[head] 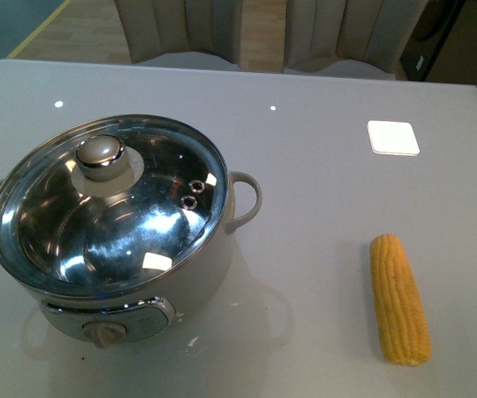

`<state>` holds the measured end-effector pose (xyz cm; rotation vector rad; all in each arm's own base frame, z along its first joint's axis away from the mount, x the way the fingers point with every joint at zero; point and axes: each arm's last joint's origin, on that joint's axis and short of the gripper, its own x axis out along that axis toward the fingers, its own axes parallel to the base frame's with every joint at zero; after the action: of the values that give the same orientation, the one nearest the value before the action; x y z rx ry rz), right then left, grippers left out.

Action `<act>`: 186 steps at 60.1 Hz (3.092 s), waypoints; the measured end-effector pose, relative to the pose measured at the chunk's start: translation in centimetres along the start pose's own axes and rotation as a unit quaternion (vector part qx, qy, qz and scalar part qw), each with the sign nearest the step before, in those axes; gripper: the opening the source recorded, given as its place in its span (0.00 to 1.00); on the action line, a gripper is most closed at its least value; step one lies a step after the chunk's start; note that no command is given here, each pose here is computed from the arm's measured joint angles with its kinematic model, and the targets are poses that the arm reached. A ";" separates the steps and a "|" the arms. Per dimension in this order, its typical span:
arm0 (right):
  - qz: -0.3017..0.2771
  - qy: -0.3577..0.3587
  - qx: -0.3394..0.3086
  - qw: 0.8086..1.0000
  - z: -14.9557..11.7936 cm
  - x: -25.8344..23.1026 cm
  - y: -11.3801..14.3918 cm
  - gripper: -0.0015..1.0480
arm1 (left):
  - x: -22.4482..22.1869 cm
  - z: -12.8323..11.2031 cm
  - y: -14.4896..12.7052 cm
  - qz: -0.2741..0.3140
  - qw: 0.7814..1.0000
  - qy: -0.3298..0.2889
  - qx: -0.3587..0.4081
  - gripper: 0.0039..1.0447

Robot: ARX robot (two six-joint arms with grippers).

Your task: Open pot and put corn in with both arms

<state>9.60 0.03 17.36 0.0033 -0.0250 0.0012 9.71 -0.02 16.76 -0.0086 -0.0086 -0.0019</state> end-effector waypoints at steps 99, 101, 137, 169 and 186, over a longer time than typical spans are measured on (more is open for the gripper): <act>0.000 0.000 0.000 1.000 0.0 0.0 0.0 0.91 | 13.6 -0.1 -3.5 -0.038 0.983 0.175 -0.027 0.93; 0.000 0.000 0.000 1.000 0.0 0.0 0.0 0.91 | 14.3 -0.4 -3.9 -0.044 0.983 0.178 -0.021 0.93; 0.000 0.000 0.000 1.000 0.0 0.0 0.0 0.91 | 18.2 -7.3 -8.8 -0.095 0.967 0.234 0.018 0.93; 0.000 0.000 0.000 1.000 0.0 0.0 0.0 0.91 | 19.2 -9.6 -10.0 -0.107 0.962 0.248 0.032 0.93; 0.000 0.000 0.000 1.000 0.0 0.0 0.0 0.91 | 20.0 -9.9 -10.2 -0.107 0.962 0.250 0.035 0.77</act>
<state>9.60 0.02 17.36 0.0033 -0.0250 0.0008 29.81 -10.35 7.12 0.0637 0.4966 -0.2210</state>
